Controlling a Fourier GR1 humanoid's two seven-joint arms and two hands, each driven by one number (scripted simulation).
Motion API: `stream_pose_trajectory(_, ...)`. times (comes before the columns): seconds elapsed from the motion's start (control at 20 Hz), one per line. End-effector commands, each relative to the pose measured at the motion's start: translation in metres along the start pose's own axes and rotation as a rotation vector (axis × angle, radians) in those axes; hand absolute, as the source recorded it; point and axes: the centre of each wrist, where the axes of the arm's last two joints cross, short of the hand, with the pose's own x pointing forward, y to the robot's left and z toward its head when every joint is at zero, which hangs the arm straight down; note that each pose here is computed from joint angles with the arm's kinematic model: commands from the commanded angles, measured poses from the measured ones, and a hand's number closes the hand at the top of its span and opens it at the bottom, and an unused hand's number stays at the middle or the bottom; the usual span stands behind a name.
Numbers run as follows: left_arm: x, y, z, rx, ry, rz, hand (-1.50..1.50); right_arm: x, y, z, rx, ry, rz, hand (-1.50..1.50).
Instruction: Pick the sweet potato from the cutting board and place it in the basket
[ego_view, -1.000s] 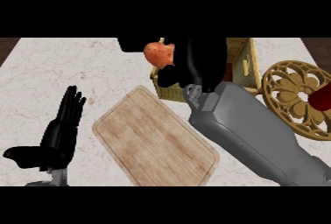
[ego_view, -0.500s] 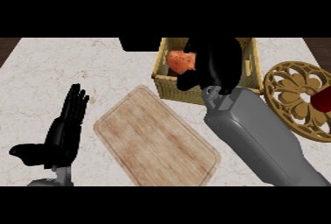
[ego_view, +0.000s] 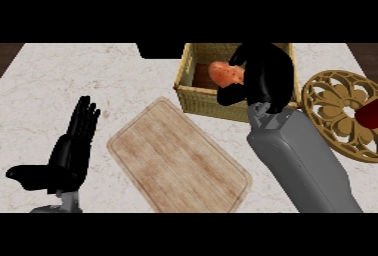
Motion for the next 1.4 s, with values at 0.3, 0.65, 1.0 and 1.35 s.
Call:
stream_pose_trajectory(0.3,0.009,0.006,-0.012,0.007,-0.015,-0.001,0.00,-0.035,0.028,-0.023,0.037,0.053,0.016,-1.50)
stream_pose_trajectory(0.65,-0.009,-0.003,-0.013,-0.012,-0.013,0.012,0.00,-0.032,0.018,-0.025,-0.074,-0.020,-0.123,-1.50)
stream_pose_trajectory(1.0,-0.002,0.007,0.011,-0.008,-0.003,-0.007,0.00,-0.032,-0.019,-0.001,-0.270,-0.039,-0.178,-1.50)
stream_pose_trajectory(1.35,0.012,0.000,-0.004,-0.011,0.000,0.002,0.00,-0.035,-0.080,-0.006,-0.386,0.060,-0.203,-1.50)
